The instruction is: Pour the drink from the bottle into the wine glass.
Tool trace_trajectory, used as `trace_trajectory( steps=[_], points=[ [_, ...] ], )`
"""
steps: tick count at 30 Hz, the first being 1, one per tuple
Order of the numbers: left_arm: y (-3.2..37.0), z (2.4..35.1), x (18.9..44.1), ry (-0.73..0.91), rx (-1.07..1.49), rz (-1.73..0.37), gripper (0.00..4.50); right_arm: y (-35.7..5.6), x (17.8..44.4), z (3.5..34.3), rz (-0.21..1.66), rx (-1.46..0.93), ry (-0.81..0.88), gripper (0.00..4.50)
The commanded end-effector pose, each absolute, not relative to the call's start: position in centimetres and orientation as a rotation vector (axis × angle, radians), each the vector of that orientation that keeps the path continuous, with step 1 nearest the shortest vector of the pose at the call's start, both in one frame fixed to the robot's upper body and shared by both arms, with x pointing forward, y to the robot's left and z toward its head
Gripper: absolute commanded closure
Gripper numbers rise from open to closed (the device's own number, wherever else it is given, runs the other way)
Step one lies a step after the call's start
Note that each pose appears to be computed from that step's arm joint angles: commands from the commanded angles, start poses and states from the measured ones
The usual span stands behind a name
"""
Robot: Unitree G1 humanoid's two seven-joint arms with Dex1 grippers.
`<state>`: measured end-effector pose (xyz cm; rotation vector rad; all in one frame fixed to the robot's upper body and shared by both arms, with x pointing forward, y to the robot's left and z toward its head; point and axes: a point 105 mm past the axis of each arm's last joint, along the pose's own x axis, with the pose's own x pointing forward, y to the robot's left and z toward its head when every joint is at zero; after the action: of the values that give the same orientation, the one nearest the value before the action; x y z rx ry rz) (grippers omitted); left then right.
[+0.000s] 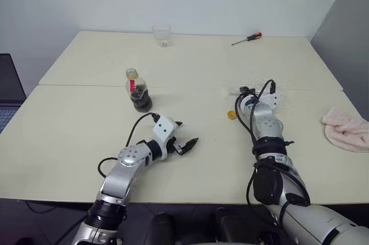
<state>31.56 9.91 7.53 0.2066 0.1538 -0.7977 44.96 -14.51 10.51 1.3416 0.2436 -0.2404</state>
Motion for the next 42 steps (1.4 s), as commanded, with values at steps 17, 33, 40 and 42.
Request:
trace_trajectory(
  steps=[17, 33, 40, 42],
  points=[
    [9.8, 8.9, 31.8, 0.092, 0.235, -0.78, 0.0, -18.1, 44.3, 12.5, -0.268, 1.093, 0.115, 4.32],
    [10.0, 9.4, 32.6, 0.051, 0.253, -0.759, 0.0, -9.2, 40.0, 18.8, 0.241, 0.147, -0.246, 4.36],
    [9.9, 9.2, 32.4, 0.059, 0.264, -0.77, 0.0, -5.9, 40.4, 18.7, 0.324, 0.146, -0.268, 4.37],
    [9.9, 9.2, 32.4, 0.06, 0.267, -0.773, 0.0, -4.5, 40.5, 17.8, 0.355, 0.154, -0.246, 4.37]
  ],
)
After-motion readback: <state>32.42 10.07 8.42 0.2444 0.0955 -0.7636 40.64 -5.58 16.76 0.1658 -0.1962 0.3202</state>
